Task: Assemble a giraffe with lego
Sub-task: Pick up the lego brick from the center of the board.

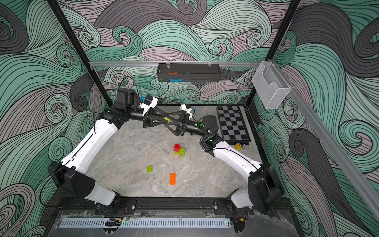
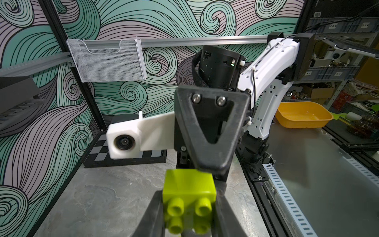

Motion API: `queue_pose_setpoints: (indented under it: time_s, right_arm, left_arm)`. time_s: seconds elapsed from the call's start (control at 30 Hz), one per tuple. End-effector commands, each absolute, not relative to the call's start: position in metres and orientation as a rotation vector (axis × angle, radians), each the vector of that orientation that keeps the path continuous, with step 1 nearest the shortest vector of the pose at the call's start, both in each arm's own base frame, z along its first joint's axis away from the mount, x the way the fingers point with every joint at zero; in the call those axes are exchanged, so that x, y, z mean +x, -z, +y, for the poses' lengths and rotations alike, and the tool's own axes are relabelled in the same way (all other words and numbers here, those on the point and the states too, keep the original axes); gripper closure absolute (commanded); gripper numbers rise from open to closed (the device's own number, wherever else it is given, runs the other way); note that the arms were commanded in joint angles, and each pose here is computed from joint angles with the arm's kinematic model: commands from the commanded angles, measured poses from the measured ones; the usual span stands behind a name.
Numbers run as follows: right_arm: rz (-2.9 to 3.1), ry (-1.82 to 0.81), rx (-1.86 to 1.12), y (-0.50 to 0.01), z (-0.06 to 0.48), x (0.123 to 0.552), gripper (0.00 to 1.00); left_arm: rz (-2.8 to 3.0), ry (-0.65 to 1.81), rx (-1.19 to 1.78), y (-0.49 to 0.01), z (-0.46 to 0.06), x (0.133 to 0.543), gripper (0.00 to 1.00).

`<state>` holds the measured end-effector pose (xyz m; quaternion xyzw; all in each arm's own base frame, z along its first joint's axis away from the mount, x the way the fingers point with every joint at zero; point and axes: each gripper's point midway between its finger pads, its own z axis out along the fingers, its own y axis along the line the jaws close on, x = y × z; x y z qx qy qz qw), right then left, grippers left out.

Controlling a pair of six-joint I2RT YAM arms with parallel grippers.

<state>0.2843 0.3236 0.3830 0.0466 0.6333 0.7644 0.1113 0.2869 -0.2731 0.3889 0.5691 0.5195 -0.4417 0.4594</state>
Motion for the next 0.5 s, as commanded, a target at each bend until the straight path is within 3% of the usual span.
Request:
queue_pose_setpoints:
  time_s: [0.0, 0.17, 0.47]
  right_arm:
    - [1.905, -2.122, 0.090, -0.364, 0.302, 0.283, 0.01]
    - [2.034, -1.785, 0.081, -0.319, 0.252, 0.282, 0.01]
    - [2.107, -1.014, -0.047, -0.257, 0.163, 0.272, 0.01]
  left_arm:
    - [1.337, 1.026, 1.424, -0.380, -0.272, 0.290, 0.85]
    - [1.519, 0.877, 1.501, -0.335, -0.267, 0.304, 0.91]
    - [1.717, 0.620, 2.014, -0.226, -0.274, 0.282, 0.98]
